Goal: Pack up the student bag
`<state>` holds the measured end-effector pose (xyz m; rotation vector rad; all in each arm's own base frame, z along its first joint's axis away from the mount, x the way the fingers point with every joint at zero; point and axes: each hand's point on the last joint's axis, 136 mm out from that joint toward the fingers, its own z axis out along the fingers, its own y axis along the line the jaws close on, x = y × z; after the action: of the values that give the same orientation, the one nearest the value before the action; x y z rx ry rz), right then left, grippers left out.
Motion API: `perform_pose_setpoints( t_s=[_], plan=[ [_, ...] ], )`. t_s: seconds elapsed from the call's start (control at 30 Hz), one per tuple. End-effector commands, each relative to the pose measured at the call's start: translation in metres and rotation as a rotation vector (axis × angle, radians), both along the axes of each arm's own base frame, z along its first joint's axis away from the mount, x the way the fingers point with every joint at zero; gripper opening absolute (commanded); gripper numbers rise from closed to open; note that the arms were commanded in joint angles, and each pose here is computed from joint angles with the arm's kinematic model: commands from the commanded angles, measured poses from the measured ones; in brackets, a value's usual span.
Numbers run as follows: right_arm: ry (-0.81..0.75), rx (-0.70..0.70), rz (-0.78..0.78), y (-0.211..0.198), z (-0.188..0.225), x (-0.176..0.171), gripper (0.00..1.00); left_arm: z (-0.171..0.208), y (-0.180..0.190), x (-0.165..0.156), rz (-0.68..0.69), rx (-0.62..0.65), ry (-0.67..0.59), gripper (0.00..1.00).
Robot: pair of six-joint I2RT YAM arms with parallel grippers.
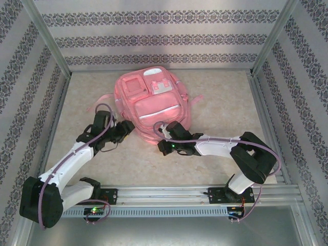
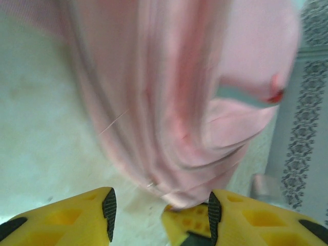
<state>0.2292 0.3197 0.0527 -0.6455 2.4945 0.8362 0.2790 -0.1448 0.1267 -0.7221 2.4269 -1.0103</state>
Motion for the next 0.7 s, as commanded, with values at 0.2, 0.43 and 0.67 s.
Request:
perform_pose_setpoints(
  t_s=[0.2,0.43,0.67],
  plan=[
    [0.049,0.047,-0.001,0.005,-0.005,-0.008,0.00,0.002,-0.020,0.018,-0.006,-0.082,-0.045,0.47],
    [0.047,0.052,-0.011,0.003,-0.007,-0.008,0.00,-0.005,-0.040,0.024,-0.041,-0.096,-0.032,0.36],
    [0.054,0.050,-0.022,0.000,-0.010,-0.007,0.00,-0.008,-0.047,0.028,-0.055,-0.100,-0.024,0.18]
  ],
)
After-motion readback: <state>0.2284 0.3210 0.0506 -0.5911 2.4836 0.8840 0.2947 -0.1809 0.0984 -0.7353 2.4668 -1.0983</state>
